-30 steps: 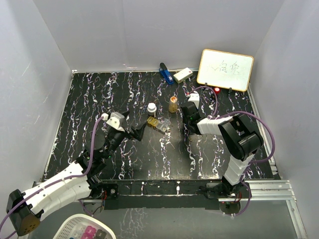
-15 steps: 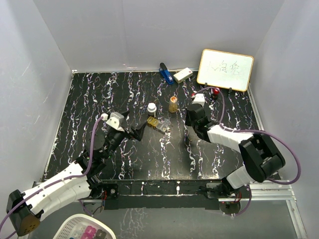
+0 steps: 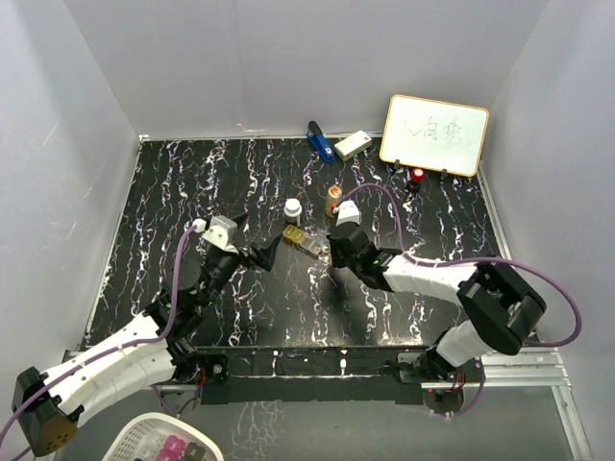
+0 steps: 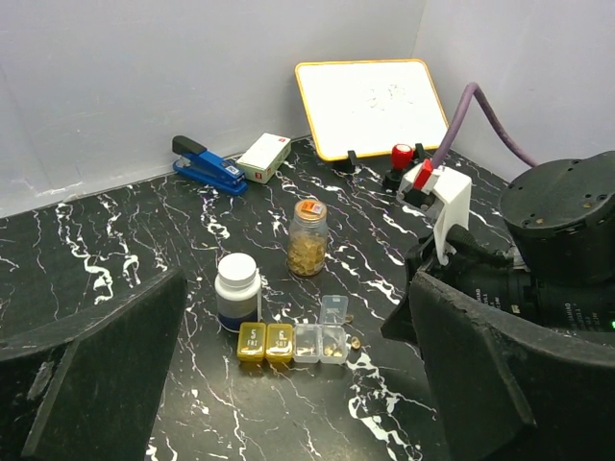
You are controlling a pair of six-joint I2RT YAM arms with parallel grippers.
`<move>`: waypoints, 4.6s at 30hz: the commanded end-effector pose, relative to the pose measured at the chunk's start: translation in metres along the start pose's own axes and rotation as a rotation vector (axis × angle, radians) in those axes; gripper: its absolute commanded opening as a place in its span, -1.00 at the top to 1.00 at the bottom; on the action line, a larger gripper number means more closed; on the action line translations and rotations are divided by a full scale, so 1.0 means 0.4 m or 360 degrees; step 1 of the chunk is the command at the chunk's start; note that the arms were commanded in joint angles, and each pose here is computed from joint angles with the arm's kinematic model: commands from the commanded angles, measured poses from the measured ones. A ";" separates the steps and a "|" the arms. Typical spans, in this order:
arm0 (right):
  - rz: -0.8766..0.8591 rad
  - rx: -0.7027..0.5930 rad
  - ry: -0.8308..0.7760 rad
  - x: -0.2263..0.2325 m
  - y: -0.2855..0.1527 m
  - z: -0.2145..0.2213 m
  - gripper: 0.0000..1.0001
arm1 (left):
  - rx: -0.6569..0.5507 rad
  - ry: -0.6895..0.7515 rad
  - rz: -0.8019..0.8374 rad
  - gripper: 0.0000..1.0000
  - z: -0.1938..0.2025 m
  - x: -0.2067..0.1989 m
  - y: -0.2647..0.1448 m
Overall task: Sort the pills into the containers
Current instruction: Pick up the pill from the center of the board, then place the pill in the pill container.
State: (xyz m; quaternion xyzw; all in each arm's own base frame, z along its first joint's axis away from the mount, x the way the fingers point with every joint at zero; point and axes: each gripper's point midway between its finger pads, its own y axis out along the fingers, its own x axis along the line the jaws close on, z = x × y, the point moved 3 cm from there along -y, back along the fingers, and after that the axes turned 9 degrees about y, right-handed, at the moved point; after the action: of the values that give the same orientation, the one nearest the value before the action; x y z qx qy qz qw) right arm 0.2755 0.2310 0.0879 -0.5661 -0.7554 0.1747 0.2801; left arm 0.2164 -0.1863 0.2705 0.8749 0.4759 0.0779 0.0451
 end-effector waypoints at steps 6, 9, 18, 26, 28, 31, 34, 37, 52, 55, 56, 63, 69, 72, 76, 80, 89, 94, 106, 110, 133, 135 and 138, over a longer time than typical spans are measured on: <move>-0.0083 -0.0078 0.0023 0.064 0.049 -0.064 1.00 | -0.0046 -0.0012 -0.0049 -0.97 -0.019 0.013 -0.005; -0.0100 -0.0072 0.0020 0.075 0.059 -0.064 1.00 | -0.0042 -0.0010 -0.0052 -0.97 -0.016 0.014 -0.004; -0.0114 -0.0093 -0.0003 0.086 0.070 -0.073 1.00 | -0.0034 -0.0008 -0.0044 -0.97 -0.009 0.010 0.001; -0.0098 -0.0083 -0.0030 0.098 0.112 -0.072 1.00 | -0.0029 -0.0011 -0.0042 -0.97 -0.006 0.009 0.002; -0.0096 -0.0082 -0.0032 0.101 0.121 -0.072 1.00 | -0.0029 -0.0010 -0.0044 -0.97 -0.006 0.009 0.001; -0.0095 -0.0084 -0.0039 0.104 0.128 -0.074 0.99 | -0.0033 -0.0011 -0.0049 -0.97 -0.008 0.011 -0.002; -0.0087 -0.0089 -0.0050 0.105 0.134 -0.076 0.90 | -0.0038 -0.0012 -0.0056 -0.97 -0.009 0.014 -0.004; -0.0086 -0.0091 -0.0058 0.106 0.135 -0.077 0.63 | -0.0035 -0.0010 -0.0056 -0.97 -0.006 0.013 -0.004; -0.0159 -0.0176 -0.0049 0.125 0.074 -0.122 0.61 | -0.0034 -0.0009 -0.0059 -0.97 -0.004 0.013 -0.003; -0.0150 -0.0193 -0.0047 0.120 0.049 -0.128 0.67 | -0.0035 -0.0010 -0.0059 -0.97 -0.004 0.014 -0.002; -0.0141 -0.0196 -0.0047 0.116 0.043 -0.128 0.68 | -0.0037 -0.0013 -0.0057 -0.97 -0.005 0.013 -0.002; 0.0021 -0.0169 -0.0050 0.050 0.023 -0.087 0.72 | -0.0040 -0.0021 -0.0057 -0.97 -0.005 0.013 -0.002; 0.0107 -0.0078 -0.0046 0.018 0.035 -0.033 0.72 | -0.0034 -0.0023 -0.0049 -0.97 -0.004 0.010 -0.001; 0.0139 -0.0093 -0.0042 0.010 0.044 -0.029 0.71 | -0.0034 -0.0024 -0.0050 -0.97 -0.002 0.009 0.000; 0.0186 -0.0111 -0.0062 0.007 0.065 -0.032 0.45 | -0.0023 -0.0021 -0.0040 -0.97 0.002 0.006 0.005; 0.0232 -0.0130 -0.0070 0.000 0.094 -0.038 0.41 | -0.0013 -0.0022 -0.0030 -0.97 0.006 0.002 0.009; 0.0235 -0.0144 -0.0029 -0.012 0.137 -0.051 0.40 | -0.0008 -0.0014 -0.0037 -0.97 0.006 0.005 0.007; 0.0216 -0.0179 -0.0009 -0.006 0.139 -0.073 0.40 | 0.0002 -0.0010 -0.0044 -0.97 0.011 0.006 0.007; 0.0193 -0.0142 -0.0004 -0.004 0.183 -0.071 0.41 | 0.0001 -0.0010 -0.0052 -0.97 0.013 0.008 0.005; 0.0214 -0.0134 -0.0001 -0.016 0.193 -0.069 0.41 | 0.0000 -0.0008 -0.0055 -0.97 0.013 0.009 0.004; 0.0178 -0.0060 0.0027 -0.021 0.193 -0.039 0.81 | 0.0005 -0.0004 -0.0071 -0.97 0.018 0.012 0.006; 0.0179 -0.0055 0.0023 -0.022 0.191 -0.035 0.85 | 0.0003 -0.0004 -0.0077 -0.97 0.017 0.013 0.007; 0.0185 -0.0058 0.0022 -0.024 0.187 -0.037 0.99 | 0.0002 -0.0004 -0.0080 -0.97 0.016 0.014 0.006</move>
State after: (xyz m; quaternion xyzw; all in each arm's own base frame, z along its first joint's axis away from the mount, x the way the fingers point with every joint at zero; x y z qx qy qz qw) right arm 0.3376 0.2377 0.0453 -0.6161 -0.7168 0.1932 0.2631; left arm 0.2219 -0.1857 0.2573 0.8684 0.4898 0.0711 0.0305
